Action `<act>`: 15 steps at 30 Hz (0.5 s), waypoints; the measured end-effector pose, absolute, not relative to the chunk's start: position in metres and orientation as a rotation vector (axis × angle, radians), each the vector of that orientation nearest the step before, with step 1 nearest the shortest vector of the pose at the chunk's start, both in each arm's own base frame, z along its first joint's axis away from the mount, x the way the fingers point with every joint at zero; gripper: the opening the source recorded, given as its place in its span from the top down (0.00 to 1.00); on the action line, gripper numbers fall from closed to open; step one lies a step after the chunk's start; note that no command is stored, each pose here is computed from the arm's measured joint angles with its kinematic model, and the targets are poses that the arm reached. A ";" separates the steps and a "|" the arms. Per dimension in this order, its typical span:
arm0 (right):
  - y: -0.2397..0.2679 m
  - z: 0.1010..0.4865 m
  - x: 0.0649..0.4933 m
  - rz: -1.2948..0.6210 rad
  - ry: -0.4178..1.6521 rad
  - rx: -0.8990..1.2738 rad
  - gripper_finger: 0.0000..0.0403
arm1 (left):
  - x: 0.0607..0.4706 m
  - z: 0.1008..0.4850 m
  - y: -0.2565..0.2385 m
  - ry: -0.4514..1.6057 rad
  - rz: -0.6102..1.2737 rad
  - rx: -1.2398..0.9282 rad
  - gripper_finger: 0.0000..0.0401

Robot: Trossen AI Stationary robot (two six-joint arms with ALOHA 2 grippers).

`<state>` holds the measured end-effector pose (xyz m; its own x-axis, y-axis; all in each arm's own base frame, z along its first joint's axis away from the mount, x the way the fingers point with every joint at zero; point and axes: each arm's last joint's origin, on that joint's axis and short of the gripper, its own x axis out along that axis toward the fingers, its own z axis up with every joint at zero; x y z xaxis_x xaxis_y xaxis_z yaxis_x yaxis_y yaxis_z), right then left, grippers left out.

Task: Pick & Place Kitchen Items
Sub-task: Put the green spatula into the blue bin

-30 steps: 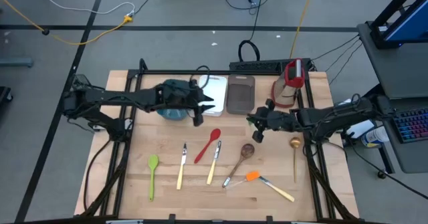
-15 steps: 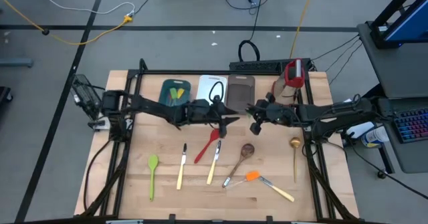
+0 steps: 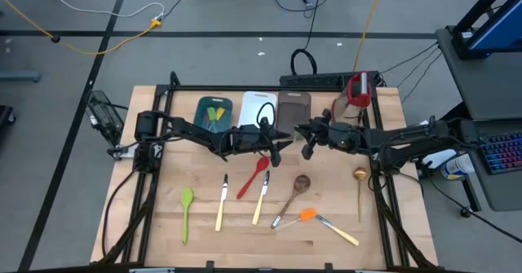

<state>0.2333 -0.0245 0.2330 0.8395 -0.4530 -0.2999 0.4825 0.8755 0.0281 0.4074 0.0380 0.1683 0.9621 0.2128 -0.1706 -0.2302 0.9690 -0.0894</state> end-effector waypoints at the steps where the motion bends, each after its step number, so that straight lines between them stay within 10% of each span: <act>1: -0.025 0.233 0.234 -0.497 0.284 0.106 0.96 | 0.408 0.169 0.038 0.159 0.225 -0.100 0.67; 15: -0.026 0.242 0.238 -0.489 0.180 0.092 0.96 | 0.407 0.171 0.051 0.155 0.283 -0.076 0.38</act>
<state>0.2380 -0.0261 0.2424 0.8673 -0.4584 -0.1942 0.4747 0.8790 0.0447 0.4073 0.0507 0.1707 0.9484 0.2720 -0.1626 -0.2837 0.9575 -0.0527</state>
